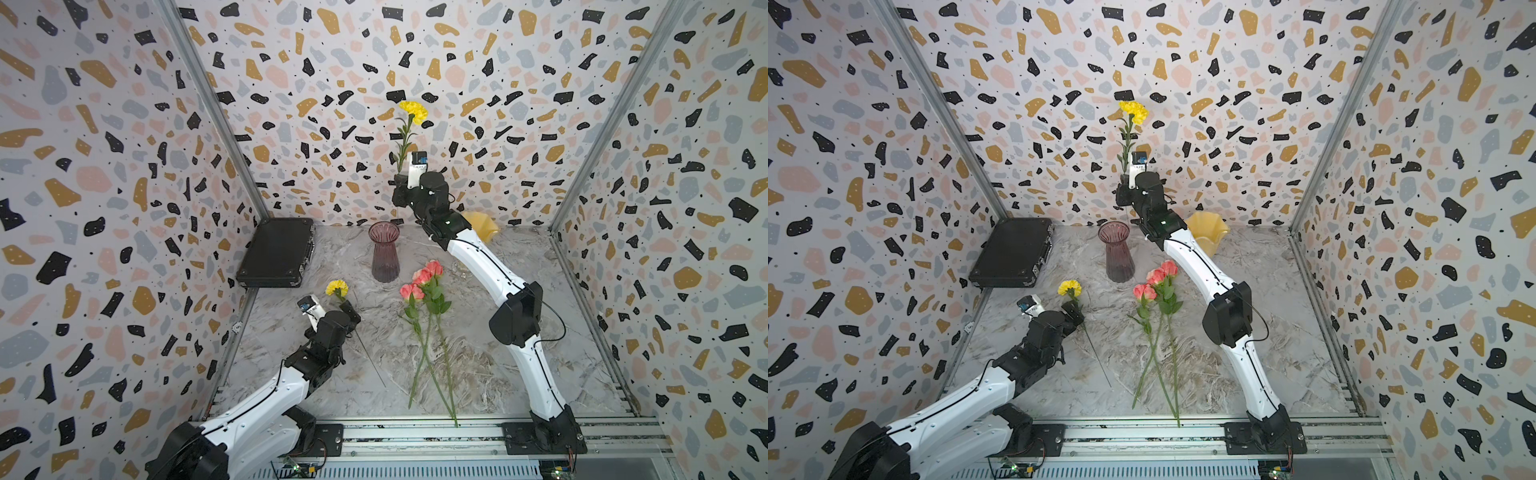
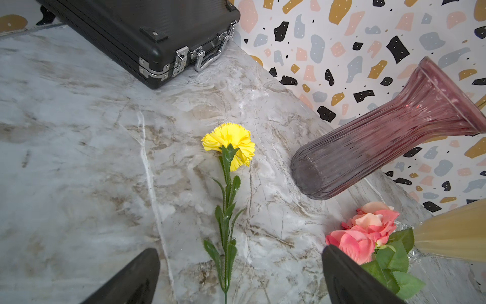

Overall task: Arrange the flowers in different vases according to their colors
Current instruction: Insert the flower into the vase.

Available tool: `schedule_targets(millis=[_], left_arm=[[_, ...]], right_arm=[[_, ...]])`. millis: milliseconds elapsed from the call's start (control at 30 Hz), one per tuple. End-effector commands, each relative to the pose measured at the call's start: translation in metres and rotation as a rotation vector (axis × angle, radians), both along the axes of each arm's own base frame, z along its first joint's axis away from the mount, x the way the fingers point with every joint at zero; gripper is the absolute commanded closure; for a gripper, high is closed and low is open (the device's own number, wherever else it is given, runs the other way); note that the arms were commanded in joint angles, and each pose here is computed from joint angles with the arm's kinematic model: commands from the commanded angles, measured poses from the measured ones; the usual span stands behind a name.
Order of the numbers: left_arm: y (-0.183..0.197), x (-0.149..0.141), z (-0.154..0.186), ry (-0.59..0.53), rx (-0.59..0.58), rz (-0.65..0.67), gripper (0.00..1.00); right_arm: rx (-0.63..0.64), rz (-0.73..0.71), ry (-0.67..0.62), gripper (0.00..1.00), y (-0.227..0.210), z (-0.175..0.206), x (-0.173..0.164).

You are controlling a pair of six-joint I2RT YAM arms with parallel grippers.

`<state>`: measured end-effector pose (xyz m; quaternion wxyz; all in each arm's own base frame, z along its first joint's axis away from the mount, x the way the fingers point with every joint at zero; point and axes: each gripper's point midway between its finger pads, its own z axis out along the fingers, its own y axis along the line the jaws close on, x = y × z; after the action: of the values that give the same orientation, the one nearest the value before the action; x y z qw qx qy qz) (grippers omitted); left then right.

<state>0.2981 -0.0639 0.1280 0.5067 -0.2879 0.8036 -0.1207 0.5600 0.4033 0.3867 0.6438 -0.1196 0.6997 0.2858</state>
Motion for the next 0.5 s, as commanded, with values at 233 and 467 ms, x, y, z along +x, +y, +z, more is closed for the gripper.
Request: schedule_targets(millis=[233,467], left_arm=[[-0.003,0.008,0.009,-0.015,-0.023,0.003,0.01],[-0.006,0.010,0.006,-0.002,-0.023,-0.006,0.01]], right_arm=[[0.018,0.096,-0.034,1.00,0.008,0.026,-0.023],[0.002,-0.015,-0.108,1.00,-0.018,0.065,-0.031]])
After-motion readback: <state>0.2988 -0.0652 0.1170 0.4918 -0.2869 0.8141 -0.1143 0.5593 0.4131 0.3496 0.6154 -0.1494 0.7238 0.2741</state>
